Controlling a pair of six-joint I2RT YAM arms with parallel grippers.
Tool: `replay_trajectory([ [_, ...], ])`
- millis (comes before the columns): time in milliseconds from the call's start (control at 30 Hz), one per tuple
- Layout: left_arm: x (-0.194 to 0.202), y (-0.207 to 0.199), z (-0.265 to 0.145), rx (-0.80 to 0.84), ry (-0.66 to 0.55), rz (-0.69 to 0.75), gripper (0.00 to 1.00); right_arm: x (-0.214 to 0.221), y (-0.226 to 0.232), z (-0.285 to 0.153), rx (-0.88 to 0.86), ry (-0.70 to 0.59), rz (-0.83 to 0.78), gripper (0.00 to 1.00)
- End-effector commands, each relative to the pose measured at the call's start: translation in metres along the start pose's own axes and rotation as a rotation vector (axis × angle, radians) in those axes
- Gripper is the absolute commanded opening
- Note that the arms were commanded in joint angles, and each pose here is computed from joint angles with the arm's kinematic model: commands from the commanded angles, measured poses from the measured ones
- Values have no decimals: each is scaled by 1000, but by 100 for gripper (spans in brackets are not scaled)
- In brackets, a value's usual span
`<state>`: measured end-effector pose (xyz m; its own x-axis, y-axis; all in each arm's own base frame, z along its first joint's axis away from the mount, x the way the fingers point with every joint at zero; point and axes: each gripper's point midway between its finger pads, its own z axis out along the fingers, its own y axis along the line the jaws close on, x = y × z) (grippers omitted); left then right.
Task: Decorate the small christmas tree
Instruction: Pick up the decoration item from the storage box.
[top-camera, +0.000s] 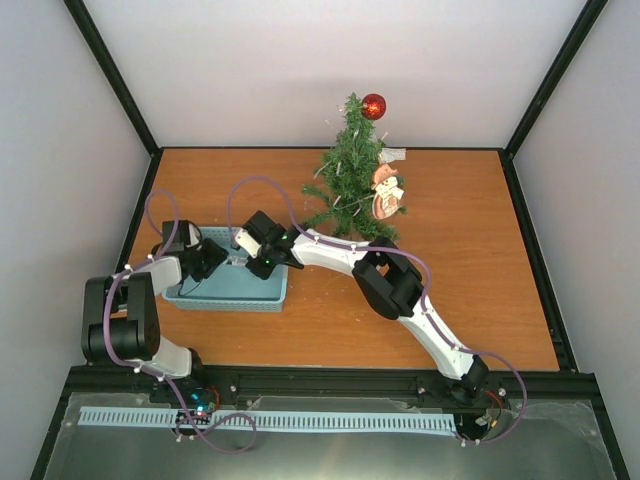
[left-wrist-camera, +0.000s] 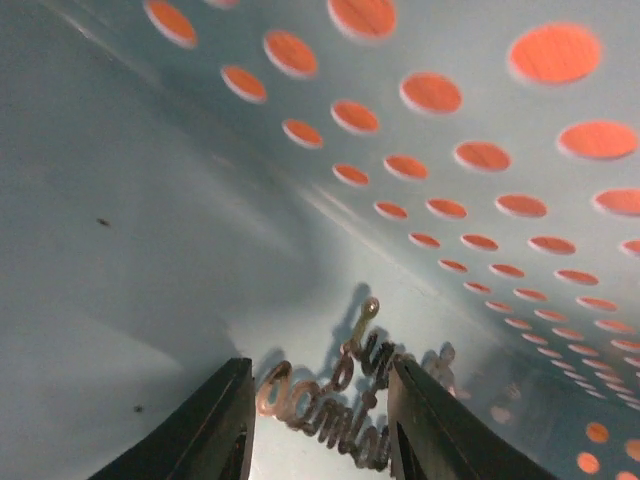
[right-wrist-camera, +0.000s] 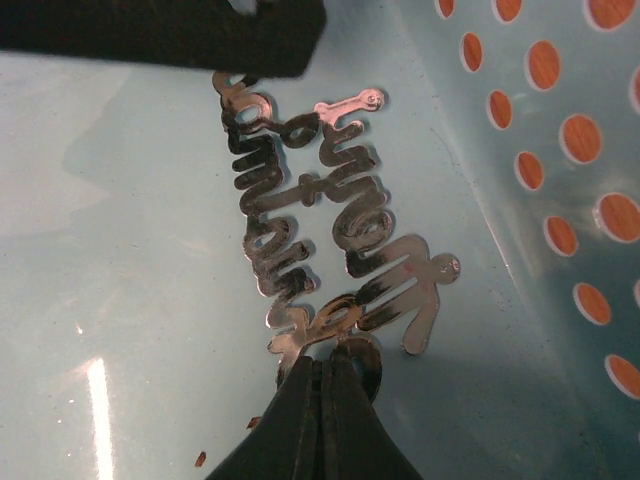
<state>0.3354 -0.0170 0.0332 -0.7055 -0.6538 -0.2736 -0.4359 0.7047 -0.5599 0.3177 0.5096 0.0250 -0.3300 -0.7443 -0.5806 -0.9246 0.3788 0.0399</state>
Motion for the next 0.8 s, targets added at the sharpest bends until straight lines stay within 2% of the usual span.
replay_trajectory([
  [0,19,-4,11,43,71,-66,37,28,6,7,-27,84,13,3],
  [200,33,-9,12,91,116,-110,36,27,6,7,-31,82,14,3],
  [433,27,-18,-3,111,73,-122,36,29,8,8,-39,81,17,3],
  [600,17,9,-7,-55,2,-169,41,28,8,7,-38,80,16,3],
  [767,9,1,-5,0,-35,-232,42,29,9,9,-43,77,20,3],
])
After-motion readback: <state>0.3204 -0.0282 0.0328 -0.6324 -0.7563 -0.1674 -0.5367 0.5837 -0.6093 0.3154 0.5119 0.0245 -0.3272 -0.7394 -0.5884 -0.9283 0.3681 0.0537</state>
